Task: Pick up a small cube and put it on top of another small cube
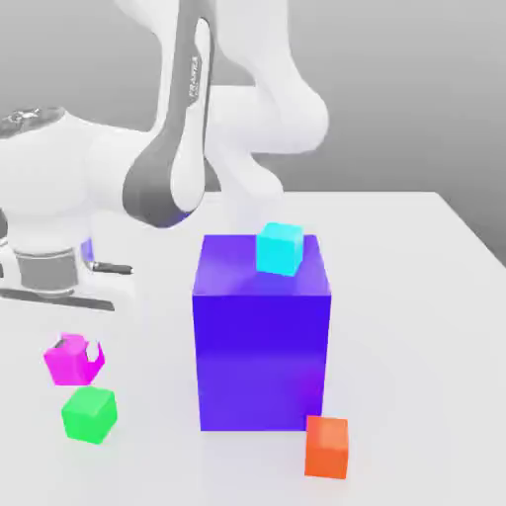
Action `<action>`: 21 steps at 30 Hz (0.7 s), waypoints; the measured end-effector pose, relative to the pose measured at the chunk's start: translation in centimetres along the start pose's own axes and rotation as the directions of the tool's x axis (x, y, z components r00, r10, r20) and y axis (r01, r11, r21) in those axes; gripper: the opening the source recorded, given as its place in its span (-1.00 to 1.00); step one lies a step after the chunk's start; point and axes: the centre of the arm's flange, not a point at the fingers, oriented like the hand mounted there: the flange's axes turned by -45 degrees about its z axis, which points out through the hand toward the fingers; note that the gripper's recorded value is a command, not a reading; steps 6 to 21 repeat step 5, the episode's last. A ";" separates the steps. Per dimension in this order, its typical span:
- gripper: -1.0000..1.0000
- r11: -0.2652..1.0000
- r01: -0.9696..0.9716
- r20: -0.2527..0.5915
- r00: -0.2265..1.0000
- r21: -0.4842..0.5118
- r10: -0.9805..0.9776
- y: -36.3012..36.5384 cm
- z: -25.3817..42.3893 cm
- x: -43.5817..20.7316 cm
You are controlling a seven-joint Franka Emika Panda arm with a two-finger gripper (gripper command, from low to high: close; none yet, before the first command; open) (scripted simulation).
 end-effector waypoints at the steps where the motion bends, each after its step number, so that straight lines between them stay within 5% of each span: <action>1: -1.00 1.000 -0.002 0.000 1.000 0.000 0.002 0.0 1.1 -0.1; 2: -1.00 1.000 -0.004 0.000 1.000 0.000 0.004 0.0 2.3 -0.2; 3: 1.00 1.000 -0.005 0.000 1.000 -0.001 0.005 0.0 3.1 -0.2; 21: 1.00 1.000 -0.005 0.001 1.000 -0.001 0.005 0.0 3.1 -0.2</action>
